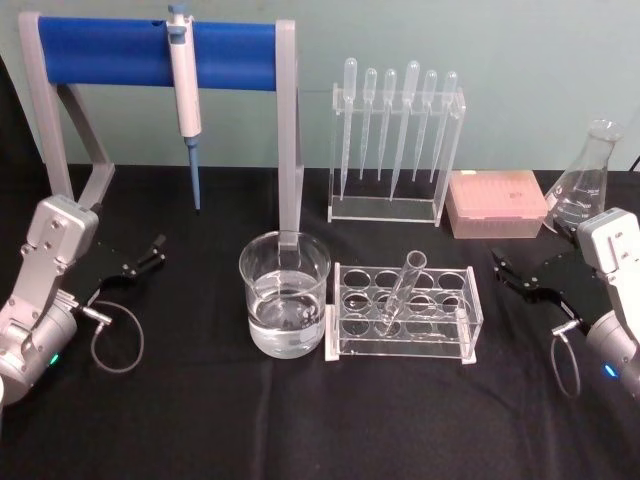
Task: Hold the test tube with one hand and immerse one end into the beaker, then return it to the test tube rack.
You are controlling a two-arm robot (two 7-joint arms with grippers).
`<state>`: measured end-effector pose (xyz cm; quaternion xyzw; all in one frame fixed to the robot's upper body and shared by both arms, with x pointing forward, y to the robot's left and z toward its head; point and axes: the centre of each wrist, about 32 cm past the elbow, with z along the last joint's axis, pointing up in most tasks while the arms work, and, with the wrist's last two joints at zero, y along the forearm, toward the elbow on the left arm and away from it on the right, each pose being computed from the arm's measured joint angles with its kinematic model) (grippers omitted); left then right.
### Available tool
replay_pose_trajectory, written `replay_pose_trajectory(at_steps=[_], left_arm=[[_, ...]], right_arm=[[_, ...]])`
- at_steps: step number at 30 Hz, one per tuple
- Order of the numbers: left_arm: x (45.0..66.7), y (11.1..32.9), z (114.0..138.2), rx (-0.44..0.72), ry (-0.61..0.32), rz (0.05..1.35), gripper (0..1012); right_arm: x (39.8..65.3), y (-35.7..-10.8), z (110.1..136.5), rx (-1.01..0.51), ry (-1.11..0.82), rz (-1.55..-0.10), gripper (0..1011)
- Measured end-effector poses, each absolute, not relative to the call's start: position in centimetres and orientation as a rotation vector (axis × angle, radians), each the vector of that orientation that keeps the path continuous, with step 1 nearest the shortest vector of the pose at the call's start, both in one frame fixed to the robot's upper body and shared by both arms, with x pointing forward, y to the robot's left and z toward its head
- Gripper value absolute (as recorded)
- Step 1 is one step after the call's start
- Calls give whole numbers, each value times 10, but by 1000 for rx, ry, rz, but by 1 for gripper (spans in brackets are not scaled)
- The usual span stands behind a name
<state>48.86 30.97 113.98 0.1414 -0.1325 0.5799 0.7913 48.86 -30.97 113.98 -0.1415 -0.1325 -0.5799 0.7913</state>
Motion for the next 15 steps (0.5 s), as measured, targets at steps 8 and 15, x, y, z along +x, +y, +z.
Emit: replay_pose_trajectory(at_steps=[8, 15], left_arm=[[489, 310, 1140, 304, -285, 1248, 1000], [489, 310, 1140, 304, -285, 1248, 1000]], right_arm=[[489, -310, 1140, -304, -285, -1248, 1002], [489, -310, 1140, -304, -285, -1248, 1002]])
